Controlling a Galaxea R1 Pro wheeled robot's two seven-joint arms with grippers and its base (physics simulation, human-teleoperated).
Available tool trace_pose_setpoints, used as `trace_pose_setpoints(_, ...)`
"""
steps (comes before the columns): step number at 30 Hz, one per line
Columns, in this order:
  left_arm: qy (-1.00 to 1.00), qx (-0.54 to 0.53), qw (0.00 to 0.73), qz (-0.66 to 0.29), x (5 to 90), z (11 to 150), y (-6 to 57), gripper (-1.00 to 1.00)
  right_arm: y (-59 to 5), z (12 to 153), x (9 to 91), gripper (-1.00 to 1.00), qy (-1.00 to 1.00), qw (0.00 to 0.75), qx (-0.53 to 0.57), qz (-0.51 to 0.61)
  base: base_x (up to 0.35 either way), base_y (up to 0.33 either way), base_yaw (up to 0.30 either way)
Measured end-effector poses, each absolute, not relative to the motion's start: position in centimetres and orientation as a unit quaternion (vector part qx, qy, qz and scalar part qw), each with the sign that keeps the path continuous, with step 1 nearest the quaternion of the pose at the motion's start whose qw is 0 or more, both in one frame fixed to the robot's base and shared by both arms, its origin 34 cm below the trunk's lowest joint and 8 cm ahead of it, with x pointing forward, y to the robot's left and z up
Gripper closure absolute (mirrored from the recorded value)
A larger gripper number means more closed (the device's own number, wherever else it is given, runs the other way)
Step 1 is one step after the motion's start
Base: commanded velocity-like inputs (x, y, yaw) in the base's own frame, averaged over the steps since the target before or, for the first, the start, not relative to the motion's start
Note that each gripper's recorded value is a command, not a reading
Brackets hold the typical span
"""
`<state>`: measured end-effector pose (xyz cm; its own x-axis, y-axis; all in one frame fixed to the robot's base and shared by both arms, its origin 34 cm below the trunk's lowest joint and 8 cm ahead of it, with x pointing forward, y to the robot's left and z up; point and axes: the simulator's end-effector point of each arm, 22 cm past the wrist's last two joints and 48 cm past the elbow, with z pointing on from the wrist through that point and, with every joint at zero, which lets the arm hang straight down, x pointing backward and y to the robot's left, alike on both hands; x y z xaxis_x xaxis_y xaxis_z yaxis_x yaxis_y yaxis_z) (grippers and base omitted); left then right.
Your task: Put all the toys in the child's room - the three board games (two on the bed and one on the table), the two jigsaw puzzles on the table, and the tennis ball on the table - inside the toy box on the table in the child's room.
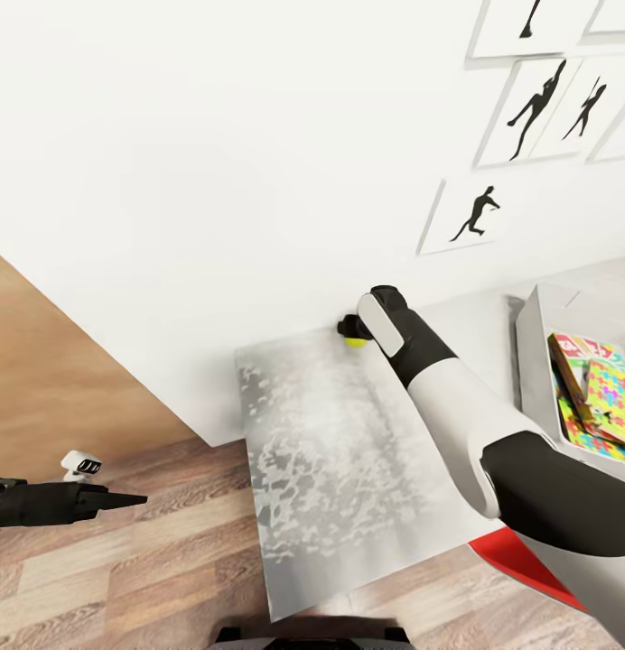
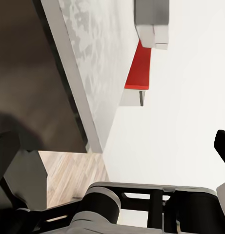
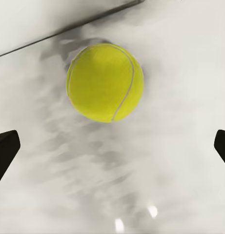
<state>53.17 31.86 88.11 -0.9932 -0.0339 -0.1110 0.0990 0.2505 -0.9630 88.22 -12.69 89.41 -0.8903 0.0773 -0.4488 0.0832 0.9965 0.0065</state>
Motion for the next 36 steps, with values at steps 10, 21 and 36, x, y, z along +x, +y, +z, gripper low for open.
trace_pose_setpoints(10,0.789,0.015,0.049,-0.612,53.0,87.5,31.9,-1.00,-12.7,89.3,88.9,-1.00,0.972,0.230,0.040,-0.006,0.000,0.000,0.000)
trace_pose_setpoints(21,0.790,0.010,0.041,-0.612,52.8,86.7,31.9,-1.00,-12.7,88.3,89.0,-1.00,0.974,0.225,0.040,-0.008,0.000,0.000,0.000)
trace_pose_setpoints(36,0.790,0.003,0.032,-0.612,52.4,85.7,31.9,-1.00,-12.8,86.6,88.7,-1.00,0.976,0.215,0.039,-0.010,0.000,0.000,0.000)
